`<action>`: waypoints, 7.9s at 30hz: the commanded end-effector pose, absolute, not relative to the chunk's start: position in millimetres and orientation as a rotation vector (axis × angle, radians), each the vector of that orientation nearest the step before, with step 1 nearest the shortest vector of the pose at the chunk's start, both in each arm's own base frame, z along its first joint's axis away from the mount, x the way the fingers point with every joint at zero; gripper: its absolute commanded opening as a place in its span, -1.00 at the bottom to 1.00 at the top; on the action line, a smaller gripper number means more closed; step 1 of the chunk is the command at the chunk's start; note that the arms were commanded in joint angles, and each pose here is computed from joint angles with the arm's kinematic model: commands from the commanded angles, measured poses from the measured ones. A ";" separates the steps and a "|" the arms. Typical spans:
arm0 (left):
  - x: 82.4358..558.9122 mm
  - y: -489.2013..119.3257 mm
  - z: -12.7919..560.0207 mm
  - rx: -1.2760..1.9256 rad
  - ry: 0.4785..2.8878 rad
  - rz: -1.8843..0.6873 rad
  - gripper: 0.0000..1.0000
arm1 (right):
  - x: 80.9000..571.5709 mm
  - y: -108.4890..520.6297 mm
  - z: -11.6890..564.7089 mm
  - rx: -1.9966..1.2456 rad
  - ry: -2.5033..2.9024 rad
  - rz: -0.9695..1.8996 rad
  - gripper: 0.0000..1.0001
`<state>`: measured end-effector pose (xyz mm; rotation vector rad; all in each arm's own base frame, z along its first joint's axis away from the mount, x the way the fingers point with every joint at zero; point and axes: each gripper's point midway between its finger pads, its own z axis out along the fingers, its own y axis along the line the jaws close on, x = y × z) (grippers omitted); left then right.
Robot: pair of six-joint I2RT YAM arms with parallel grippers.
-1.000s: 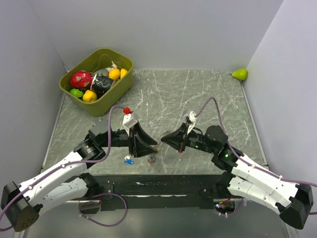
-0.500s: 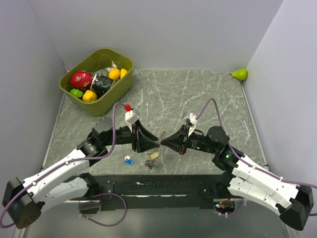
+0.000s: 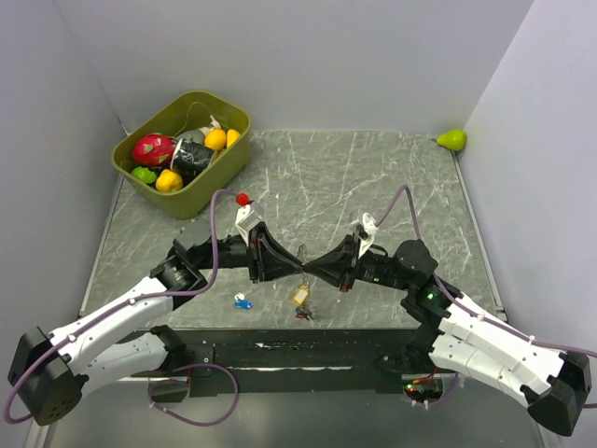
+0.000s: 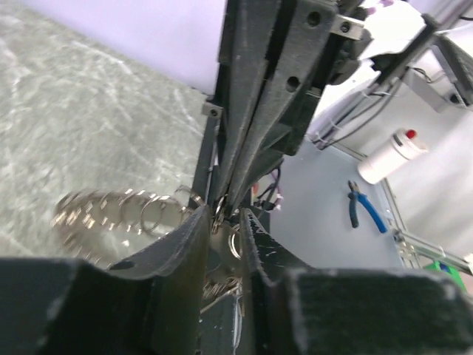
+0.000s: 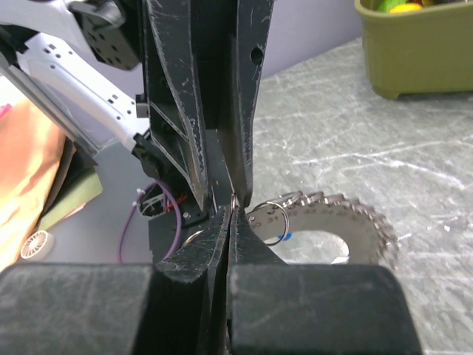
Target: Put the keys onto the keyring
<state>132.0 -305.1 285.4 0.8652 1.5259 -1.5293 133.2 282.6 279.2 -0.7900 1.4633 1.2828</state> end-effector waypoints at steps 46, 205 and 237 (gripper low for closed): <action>113.5 -283.9 324.3 0.902 1.173 -1.418 -0.98 | 125.5 290.3 317.4 -0.827 1.287 1.375 0.43; 276.8 -73.7 285.4 0.008 1.596 -0.924 -0.98 | 171.4 461.0 10.5 -1.248 2.108 0.431 -0.49; 268.2 -82.6 282.2 0.064 1.599 -0.943 -0.98 | 218.5 306.9 50.6 -0.597 2.296 0.459 -1.00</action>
